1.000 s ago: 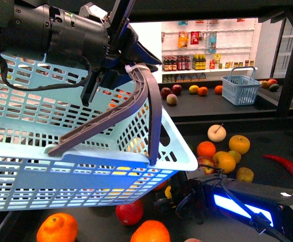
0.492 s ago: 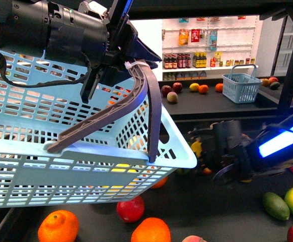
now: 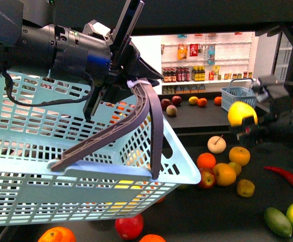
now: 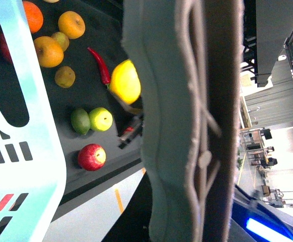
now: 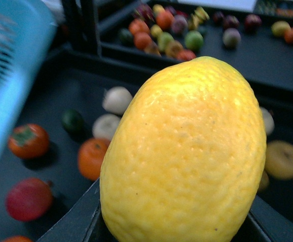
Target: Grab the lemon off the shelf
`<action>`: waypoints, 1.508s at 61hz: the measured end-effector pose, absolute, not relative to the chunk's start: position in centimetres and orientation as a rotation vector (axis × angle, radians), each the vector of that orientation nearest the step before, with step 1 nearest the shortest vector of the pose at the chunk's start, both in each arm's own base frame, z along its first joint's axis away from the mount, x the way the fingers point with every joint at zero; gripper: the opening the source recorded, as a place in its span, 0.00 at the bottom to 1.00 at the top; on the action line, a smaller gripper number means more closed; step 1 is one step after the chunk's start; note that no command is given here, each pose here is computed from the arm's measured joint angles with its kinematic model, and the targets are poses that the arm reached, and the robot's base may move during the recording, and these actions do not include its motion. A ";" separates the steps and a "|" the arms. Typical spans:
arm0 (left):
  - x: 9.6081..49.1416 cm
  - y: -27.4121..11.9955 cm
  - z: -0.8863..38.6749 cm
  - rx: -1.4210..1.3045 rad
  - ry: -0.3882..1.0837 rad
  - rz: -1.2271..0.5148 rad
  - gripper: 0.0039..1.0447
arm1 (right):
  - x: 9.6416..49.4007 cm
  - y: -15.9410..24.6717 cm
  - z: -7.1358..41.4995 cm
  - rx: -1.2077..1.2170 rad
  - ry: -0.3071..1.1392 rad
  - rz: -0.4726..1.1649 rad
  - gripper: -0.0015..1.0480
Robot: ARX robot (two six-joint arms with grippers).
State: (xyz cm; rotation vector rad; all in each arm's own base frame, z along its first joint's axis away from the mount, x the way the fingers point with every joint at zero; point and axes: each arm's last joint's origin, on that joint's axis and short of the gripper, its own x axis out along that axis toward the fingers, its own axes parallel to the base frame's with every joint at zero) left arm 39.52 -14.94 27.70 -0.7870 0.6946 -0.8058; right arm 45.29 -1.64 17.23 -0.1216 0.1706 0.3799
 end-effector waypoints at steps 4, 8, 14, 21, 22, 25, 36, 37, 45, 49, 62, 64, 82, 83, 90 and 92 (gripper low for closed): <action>39.5 -14.9 27.7 -0.787 0.694 -0.804 0.07 | 44.2 -0.7 20.0 -0.103 0.109 0.462 0.45; 39.5 -14.9 27.7 -0.787 0.694 -0.804 0.07 | 43.3 0.4 21.6 -0.085 0.078 0.530 0.45; 39.5 -14.9 27.7 -0.787 0.694 -0.804 0.07 | 42.4 2.0 21.9 -0.061 0.090 0.613 0.45; 39.5 -14.9 27.7 -0.787 0.694 -0.804 0.07 | 41.5 4.0 20.4 -0.033 0.146 0.688 0.45; 39.5 -14.9 27.7 -0.787 0.694 -0.804 0.07 | 41.4 4.4 20.2 -0.028 0.155 0.698 0.45; 39.5 -14.9 27.7 -0.787 0.694 -0.804 0.07 | 41.1 5.1 19.8 -0.022 0.168 0.719 0.45; 39.5 -14.9 27.7 -0.788 0.695 -0.805 0.07 | 40.3 7.6 19.0 -0.023 0.186 0.789 0.45; 39.5 -14.9 27.7 -0.788 0.694 -0.805 0.07 | 40.3 7.8 18.9 -0.023 0.186 0.793 0.45; 39.5 -14.9 27.7 -0.788 0.694 -0.804 0.07 | 40.2 9.0 17.9 -0.017 0.209 0.816 0.45; 39.5 -14.9 27.7 -0.787 0.694 -0.804 0.07 | 40.3 9.5 17.3 -0.010 0.225 0.821 0.45; 39.5 -14.9 27.7 -0.787 0.694 -0.804 0.07 | 40.1 10.7 16.6 -0.008 0.240 0.847 0.45; 39.5 -14.9 27.7 -0.787 0.694 -0.805 0.07 | 40.1 10.8 16.5 -0.009 0.241 0.851 0.45; 39.5 -14.9 27.7 -0.787 0.694 -0.804 0.07 | 39.9 11.8 15.9 -0.020 0.257 0.862 0.63; 39.5 -14.9 27.7 -0.787 0.694 -0.804 0.07 | 39.9 11.8 15.9 -0.021 0.258 0.855 0.67; 39.5 -14.9 27.7 -0.787 0.694 -0.804 0.07 | 40.1 11.6 16.0 -0.022 0.250 0.830 0.83; 39.5 -14.9 27.7 -0.787 0.693 -0.803 0.07 | 40.2 11.4 16.0 -0.024 0.246 0.814 0.87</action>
